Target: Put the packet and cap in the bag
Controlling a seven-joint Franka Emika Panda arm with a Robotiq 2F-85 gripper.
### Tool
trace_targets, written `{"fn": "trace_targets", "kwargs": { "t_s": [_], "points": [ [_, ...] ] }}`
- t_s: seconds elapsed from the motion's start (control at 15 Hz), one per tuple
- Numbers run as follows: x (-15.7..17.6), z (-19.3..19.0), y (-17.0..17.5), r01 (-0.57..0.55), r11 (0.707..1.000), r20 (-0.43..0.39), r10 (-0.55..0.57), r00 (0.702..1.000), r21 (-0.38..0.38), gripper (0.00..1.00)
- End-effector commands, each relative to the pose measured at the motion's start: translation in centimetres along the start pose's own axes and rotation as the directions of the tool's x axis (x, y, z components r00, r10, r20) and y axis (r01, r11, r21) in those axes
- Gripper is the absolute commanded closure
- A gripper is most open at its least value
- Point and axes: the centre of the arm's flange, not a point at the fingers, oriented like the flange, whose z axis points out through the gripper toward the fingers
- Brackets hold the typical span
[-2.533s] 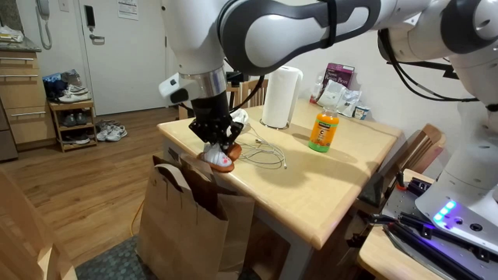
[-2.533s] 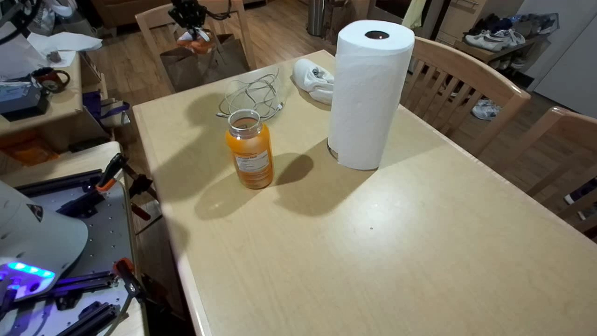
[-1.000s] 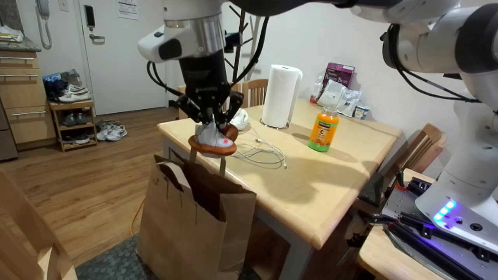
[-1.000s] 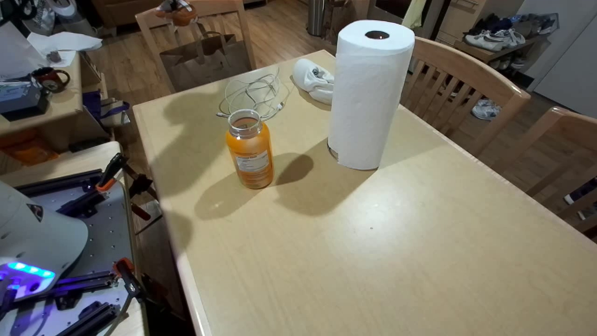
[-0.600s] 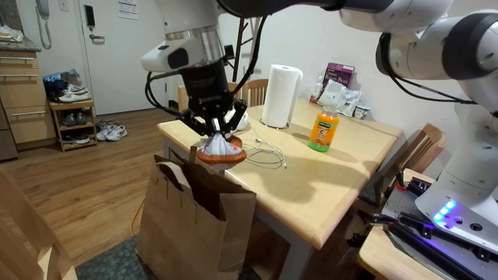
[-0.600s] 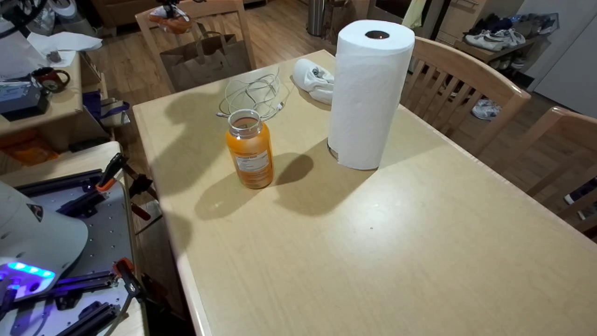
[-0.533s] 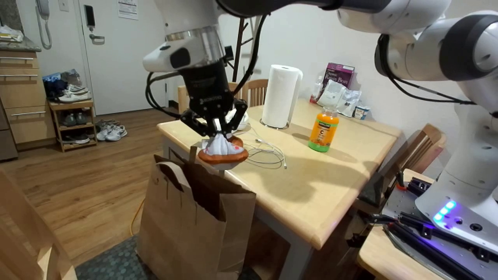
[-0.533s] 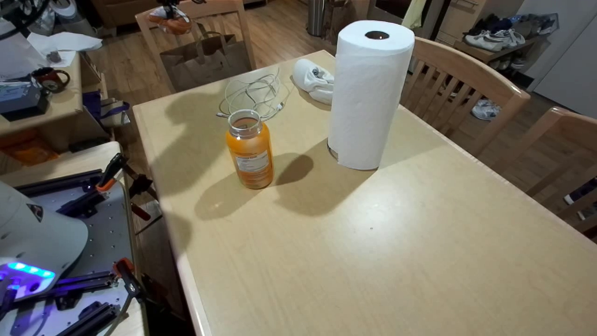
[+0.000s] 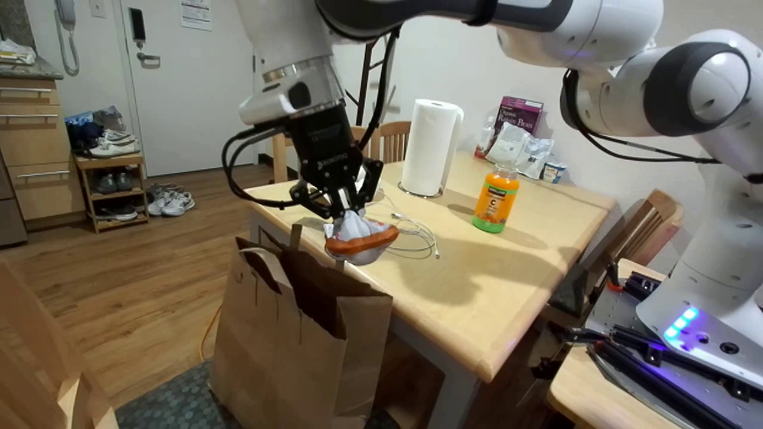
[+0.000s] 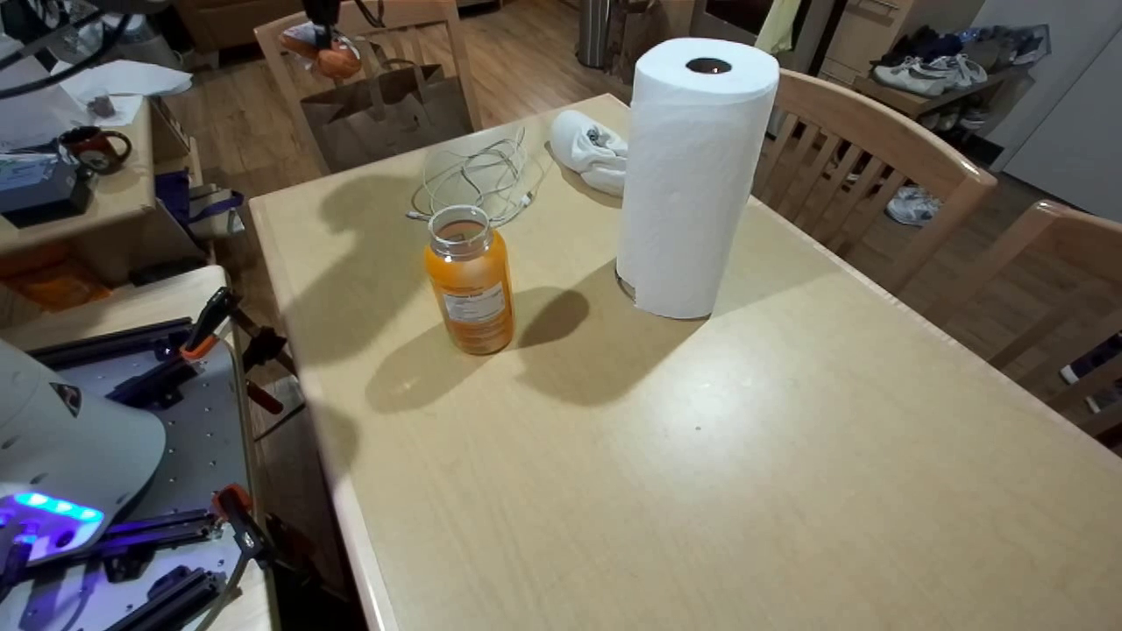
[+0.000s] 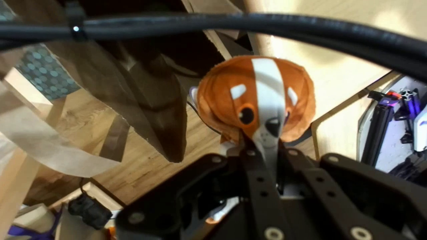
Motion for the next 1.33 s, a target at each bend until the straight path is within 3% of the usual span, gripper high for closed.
{"fn": "trace_targets", "kwargs": {
  "t_s": [0.0,0.27,0.33,0.6,0.87,1.27],
  "points": [
    [0.2,0.5,0.0,0.009,1.0,-0.009,-0.009,1.0,0.021,0.9],
    [0.5,1.0,0.2,0.015,0.999,-0.017,-0.014,1.0,0.035,0.9],
    [0.5,0.9,0.2,0.015,0.999,-0.017,-0.015,1.0,0.034,0.97],
    [0.7,1.7,0.0,0.216,0.976,0.005,-0.216,0.976,0.009,0.97],
    [-0.7,2.0,0.5,0.398,0.917,-0.014,-0.398,0.917,-0.035,0.97],
    [-2.7,3.3,3.2,0.662,0.749,0.027,-0.662,0.749,0.002,0.97]
  ]
}}
